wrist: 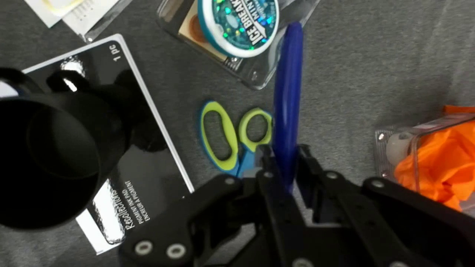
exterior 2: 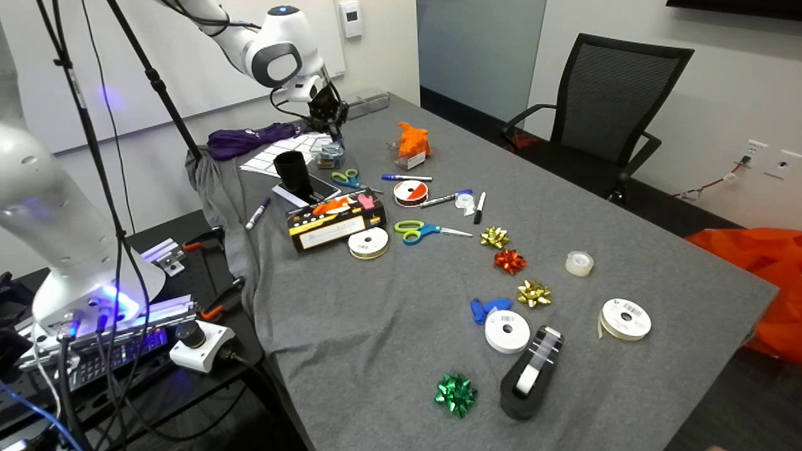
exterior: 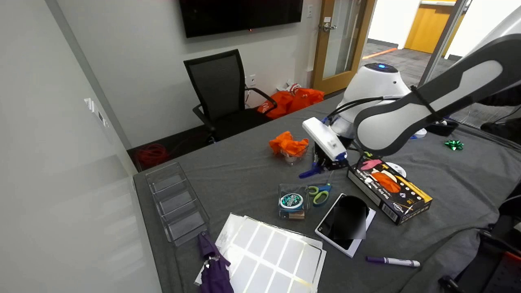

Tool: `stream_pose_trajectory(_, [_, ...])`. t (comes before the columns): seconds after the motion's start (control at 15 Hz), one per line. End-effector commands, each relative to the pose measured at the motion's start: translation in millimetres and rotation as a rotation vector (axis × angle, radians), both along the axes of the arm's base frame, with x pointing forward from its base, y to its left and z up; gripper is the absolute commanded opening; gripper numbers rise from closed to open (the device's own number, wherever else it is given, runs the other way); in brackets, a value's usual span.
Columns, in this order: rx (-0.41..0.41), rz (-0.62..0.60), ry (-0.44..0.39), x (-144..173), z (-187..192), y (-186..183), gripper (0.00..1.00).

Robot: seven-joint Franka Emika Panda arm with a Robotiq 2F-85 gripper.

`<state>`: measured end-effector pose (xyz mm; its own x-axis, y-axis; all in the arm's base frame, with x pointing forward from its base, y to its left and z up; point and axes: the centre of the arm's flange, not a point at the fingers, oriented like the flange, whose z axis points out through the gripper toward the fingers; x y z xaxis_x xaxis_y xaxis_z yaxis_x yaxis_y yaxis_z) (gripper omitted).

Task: Put the blue object in the second container from the left.

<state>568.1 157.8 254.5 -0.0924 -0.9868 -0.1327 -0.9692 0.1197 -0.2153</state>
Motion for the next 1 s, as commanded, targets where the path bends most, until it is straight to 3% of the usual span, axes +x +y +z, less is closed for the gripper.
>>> stream_pose_trajectory(0.0, [-0.024, -0.034, 0.003, 10.3, 4.7, 35.3, 0.05])
stream_pose_trajectory(0.67, [-0.110, -0.061, 0.113, 10.2, -25.7, 63.6, 0.05])
stream_pose_trajectory(0.93, [-0.181, -0.022, 0.102, 6.0, -25.1, 75.0, 0.05])
